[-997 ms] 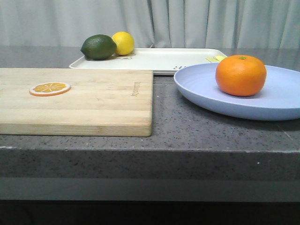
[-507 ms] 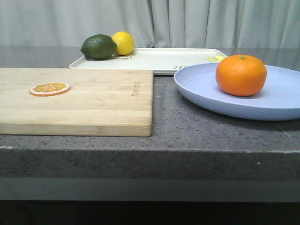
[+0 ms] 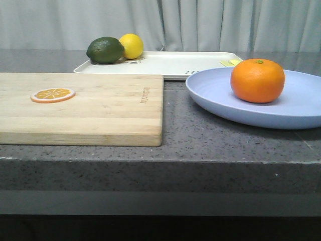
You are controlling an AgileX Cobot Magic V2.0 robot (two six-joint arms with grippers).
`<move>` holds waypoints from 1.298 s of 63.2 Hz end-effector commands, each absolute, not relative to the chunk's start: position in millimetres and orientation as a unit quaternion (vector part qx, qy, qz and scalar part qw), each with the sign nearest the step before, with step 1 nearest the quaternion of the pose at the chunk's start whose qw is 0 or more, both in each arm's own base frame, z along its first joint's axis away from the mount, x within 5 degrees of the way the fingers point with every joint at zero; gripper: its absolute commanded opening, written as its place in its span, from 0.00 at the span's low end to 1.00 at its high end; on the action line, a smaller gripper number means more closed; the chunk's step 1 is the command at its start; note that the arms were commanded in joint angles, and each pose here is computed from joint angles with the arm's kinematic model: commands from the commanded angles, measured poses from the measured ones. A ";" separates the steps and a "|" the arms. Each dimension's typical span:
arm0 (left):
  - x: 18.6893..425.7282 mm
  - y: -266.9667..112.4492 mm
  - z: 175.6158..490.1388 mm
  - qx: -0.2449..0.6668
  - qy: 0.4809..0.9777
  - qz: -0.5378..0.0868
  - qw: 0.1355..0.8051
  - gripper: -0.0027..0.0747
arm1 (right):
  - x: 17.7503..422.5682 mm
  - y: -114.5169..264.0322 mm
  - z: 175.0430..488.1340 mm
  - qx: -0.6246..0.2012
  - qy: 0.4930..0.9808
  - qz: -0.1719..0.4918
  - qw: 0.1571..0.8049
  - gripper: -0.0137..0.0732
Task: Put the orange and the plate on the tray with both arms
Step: 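Move the right gripper to the blue plate's rim and grip it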
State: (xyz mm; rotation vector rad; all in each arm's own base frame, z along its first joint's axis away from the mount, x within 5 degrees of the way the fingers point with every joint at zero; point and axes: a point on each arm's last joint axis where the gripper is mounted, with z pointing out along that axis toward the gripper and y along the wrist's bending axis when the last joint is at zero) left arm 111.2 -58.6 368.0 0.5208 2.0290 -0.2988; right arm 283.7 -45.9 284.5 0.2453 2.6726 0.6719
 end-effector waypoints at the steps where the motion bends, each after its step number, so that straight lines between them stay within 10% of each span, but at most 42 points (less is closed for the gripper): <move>1: 112.7 -59.2 381.7 0.203 0.813 -0.135 0.529 0.89 | 292.9 -47.4 294.6 0.090 0.937 0.255 0.223 0.66; 20: 112.7 -59.2 381.7 0.203 0.813 -0.135 0.529 0.89 | 307.5 -49.4 273.3 0.096 0.934 0.277 0.203 0.65; 82: 112.7 -59.2 381.9 0.203 0.812 -0.135 0.530 0.89 | 308.7 -50.0 272.8 0.126 0.930 0.281 0.198 0.09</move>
